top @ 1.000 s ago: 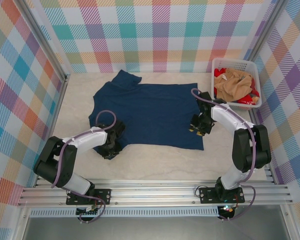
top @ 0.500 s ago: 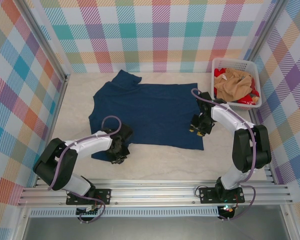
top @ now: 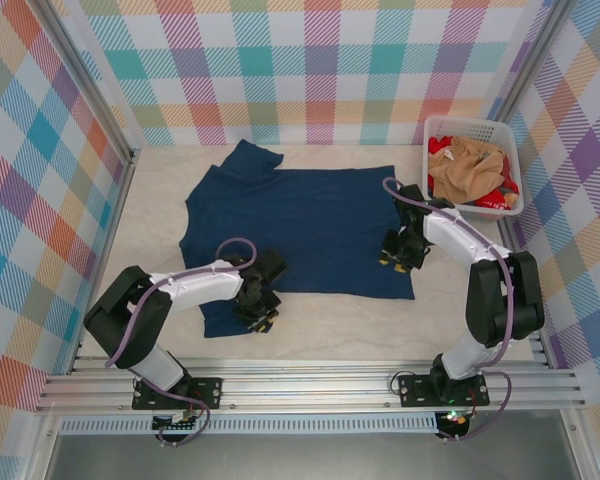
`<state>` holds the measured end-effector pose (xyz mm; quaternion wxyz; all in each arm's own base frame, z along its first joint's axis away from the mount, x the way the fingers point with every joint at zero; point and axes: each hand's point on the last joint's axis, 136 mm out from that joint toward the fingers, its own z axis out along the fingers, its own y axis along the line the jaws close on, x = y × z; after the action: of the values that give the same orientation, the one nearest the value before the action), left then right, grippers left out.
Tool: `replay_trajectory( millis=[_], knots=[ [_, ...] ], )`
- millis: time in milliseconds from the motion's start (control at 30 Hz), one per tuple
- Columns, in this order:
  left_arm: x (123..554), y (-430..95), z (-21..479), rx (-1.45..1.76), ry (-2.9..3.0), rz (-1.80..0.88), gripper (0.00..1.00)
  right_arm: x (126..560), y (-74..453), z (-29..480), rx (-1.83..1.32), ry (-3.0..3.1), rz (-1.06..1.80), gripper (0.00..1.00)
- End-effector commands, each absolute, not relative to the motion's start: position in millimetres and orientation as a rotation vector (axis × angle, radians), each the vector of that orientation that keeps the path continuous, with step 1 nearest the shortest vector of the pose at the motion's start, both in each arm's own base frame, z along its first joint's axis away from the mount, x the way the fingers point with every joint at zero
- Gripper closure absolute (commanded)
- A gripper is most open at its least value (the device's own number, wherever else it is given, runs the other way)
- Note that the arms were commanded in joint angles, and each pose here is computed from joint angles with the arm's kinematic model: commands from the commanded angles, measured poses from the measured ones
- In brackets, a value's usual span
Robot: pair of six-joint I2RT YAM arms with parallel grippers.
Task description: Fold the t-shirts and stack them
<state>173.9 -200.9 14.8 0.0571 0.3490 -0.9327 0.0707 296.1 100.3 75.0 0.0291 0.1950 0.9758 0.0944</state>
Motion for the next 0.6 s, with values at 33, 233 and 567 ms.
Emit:
replay_trajectory(
  millis=[33, 233, 567],
  knots=[
    [177.2, -216.1, 10.0, 1.151, -2.764, 0.241, 0.68, 287.0, 96.1, 77.0, 0.588, 3.02, 0.297, 0.65],
    [193.0, -220.8, 48.4, 1.134, -2.847, 0.375, 0.51, 283.6, 93.0, 76.7, 0.582, 3.023, 0.294, 0.65],
    [115.2, -83.1, 67.1, 0.994, -3.003, -0.162, 0.71, 265.9, 103.9, 85.1, 0.563, 3.019, 0.42, 0.65]
  ],
)
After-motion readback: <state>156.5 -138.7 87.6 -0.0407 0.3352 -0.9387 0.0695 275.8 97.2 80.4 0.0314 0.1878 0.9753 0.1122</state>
